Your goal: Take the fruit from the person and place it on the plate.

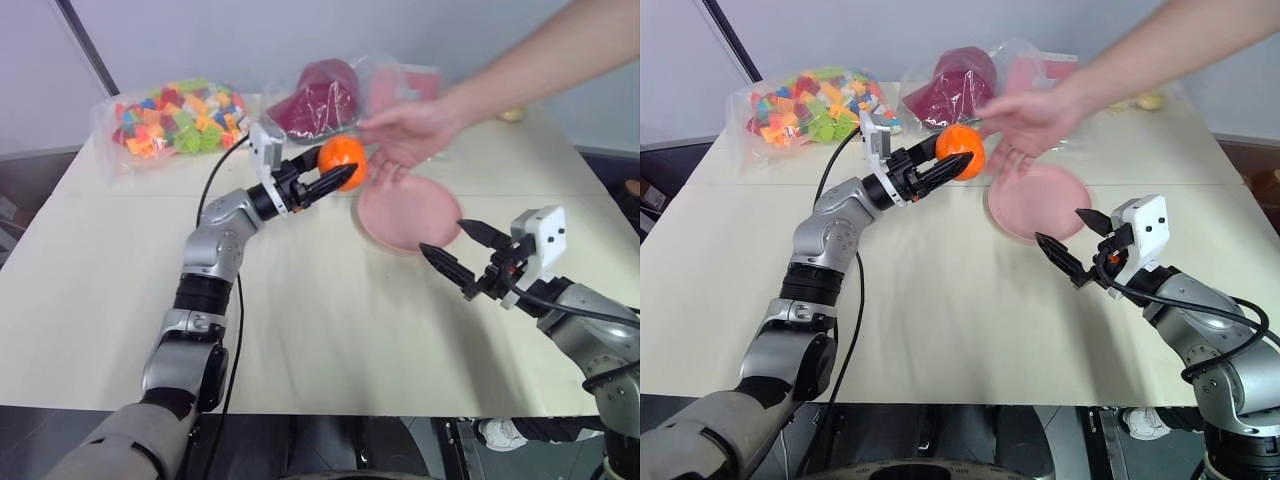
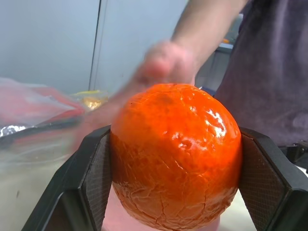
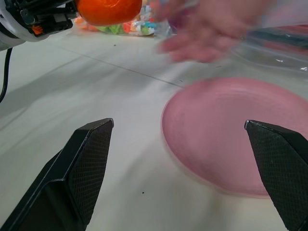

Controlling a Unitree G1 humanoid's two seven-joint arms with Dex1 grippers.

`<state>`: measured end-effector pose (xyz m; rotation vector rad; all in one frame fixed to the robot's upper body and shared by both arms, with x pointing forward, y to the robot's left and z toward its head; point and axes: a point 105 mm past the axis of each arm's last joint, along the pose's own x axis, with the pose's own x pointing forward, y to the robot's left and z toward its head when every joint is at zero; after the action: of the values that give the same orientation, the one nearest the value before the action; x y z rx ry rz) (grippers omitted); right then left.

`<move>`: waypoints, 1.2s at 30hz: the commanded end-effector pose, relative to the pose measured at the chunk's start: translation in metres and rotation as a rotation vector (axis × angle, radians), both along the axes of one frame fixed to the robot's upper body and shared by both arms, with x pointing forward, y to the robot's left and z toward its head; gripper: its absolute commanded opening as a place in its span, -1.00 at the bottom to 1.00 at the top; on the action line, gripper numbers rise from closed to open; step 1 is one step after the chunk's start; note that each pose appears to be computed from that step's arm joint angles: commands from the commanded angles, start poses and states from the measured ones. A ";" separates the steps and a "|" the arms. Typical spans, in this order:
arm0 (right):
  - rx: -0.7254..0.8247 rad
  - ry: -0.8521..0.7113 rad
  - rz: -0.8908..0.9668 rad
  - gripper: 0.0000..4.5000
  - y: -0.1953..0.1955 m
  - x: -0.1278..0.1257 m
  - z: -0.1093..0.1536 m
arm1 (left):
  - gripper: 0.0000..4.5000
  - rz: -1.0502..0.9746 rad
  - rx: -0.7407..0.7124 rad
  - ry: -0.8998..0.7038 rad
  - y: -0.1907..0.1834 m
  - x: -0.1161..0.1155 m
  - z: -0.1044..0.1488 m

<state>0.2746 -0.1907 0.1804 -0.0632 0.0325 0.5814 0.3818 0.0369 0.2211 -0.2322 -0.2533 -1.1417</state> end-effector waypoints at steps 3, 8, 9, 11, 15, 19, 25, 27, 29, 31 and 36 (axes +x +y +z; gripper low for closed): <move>0.007 -0.071 -0.008 1.00 0.003 0.000 0.011 | 0.34 -0.025 0.125 -0.037 -0.047 0.006 -0.003; 0.009 -0.079 -0.025 1.00 0.002 0.000 0.010 | 0.34 -0.032 0.218 -0.057 -0.079 0.014 -0.011; 0.011 -0.081 -0.029 1.00 0.002 0.000 0.010 | 0.34 -0.027 0.235 -0.067 -0.083 0.016 -0.013; 0.013 -0.085 -0.036 1.00 0.002 0.000 0.010 | 0.34 -0.019 0.269 -0.069 -0.088 0.018 -0.017; 0.020 -0.092 -0.047 1.00 0.002 0.000 0.009 | 0.34 0.011 0.325 -0.085 -0.096 0.022 -0.024; 0.024 -0.098 -0.053 1.00 0.003 0.002 0.008 | 0.98 0.032 0.337 -0.078 -0.103 0.024 -0.027; 0.024 -0.104 -0.063 1.00 0.002 0.001 0.008 | 0.98 0.067 0.342 -0.117 -0.107 0.025 -0.024; 0.024 -0.104 -0.065 1.00 0.002 0.001 0.008 | 0.98 0.093 0.318 -0.116 -0.104 0.028 -0.020; 0.023 -0.104 -0.065 1.00 0.002 0.002 0.008 | 0.98 0.106 0.251 -0.087 -0.099 0.032 -0.011; 0.022 -0.106 -0.067 1.00 0.001 0.003 0.008 | 0.98 0.120 0.186 -0.065 -0.089 0.036 -0.002; 0.002 -0.134 -0.120 1.00 -0.012 0.014 0.011 | 0.98 0.171 0.076 -0.024 -0.038 0.049 0.016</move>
<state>0.2865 -0.1974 0.1798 -0.0737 -0.0416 0.4793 0.4308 -0.0150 0.2178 -0.0909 -0.1780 -0.9892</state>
